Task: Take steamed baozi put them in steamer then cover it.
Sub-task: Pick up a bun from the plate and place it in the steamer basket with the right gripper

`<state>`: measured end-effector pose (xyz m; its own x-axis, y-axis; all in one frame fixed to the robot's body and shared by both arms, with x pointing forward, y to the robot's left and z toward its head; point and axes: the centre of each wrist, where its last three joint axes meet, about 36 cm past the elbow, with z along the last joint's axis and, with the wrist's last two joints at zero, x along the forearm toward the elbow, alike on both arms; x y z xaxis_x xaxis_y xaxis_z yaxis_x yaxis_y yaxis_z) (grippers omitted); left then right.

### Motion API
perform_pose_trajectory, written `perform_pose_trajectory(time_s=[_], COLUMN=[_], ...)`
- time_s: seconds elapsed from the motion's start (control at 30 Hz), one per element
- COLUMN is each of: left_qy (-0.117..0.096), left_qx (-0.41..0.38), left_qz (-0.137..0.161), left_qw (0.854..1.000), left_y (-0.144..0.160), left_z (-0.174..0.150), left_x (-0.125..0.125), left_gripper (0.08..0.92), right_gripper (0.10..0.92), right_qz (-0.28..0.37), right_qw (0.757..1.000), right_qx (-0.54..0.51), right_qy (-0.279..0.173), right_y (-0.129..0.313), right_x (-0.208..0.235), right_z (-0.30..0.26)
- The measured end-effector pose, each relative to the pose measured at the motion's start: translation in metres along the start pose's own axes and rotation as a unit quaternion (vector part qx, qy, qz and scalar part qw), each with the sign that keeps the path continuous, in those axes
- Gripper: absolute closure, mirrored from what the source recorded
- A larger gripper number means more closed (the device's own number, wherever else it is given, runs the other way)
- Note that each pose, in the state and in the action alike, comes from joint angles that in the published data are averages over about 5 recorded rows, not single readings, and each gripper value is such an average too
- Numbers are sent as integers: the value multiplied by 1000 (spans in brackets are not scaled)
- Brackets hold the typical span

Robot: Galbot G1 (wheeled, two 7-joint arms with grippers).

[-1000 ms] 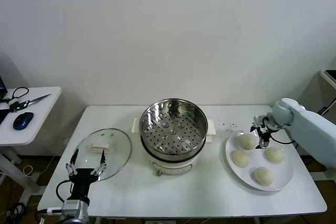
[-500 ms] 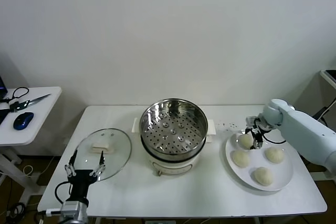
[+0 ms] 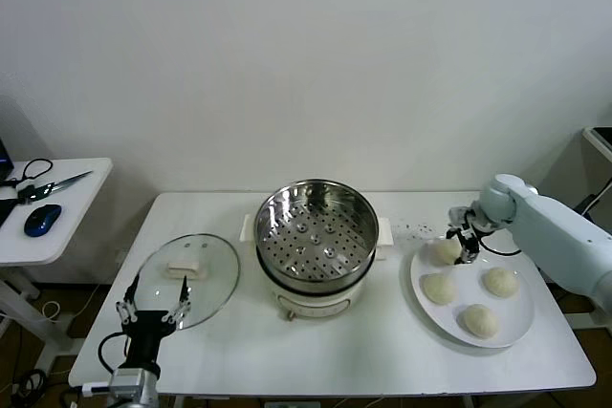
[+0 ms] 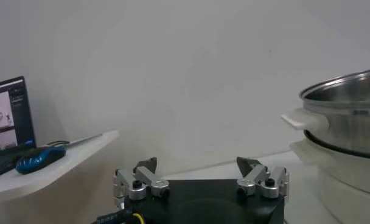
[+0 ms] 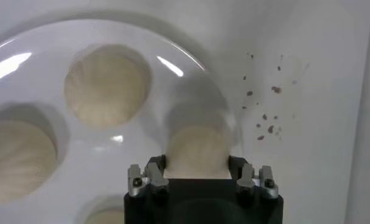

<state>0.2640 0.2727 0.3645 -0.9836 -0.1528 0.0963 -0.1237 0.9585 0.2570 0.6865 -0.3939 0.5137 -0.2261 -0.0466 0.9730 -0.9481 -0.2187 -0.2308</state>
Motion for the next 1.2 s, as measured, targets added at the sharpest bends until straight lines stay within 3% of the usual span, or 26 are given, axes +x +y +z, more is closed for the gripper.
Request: perform_pose_trajectory(time_s=[0.27, 0.57, 0.83, 1.2], left_qy=[3, 8, 14, 13], left_qx=[0, 1, 2, -4], left_qz=[5, 9, 15, 19], left_qw=[1000, 1000, 1000, 1000], left_y=[-2, -6, -11, -9], left_z=[-1, 1, 3, -1], left_x=[4, 7, 9, 11], left_gripper=[177, 177, 177, 177], right_gripper=[336, 335, 335, 327], right_qz=[35, 55, 47, 22], right_qw=[986, 933, 871, 809], right_qx=[164, 356, 488, 587], right_qy=[-1, 9, 18, 22], right_y=[-65, -108, -122, -116], right_x=[100, 177, 183, 130], right_z=[-55, -158, -257, -338])
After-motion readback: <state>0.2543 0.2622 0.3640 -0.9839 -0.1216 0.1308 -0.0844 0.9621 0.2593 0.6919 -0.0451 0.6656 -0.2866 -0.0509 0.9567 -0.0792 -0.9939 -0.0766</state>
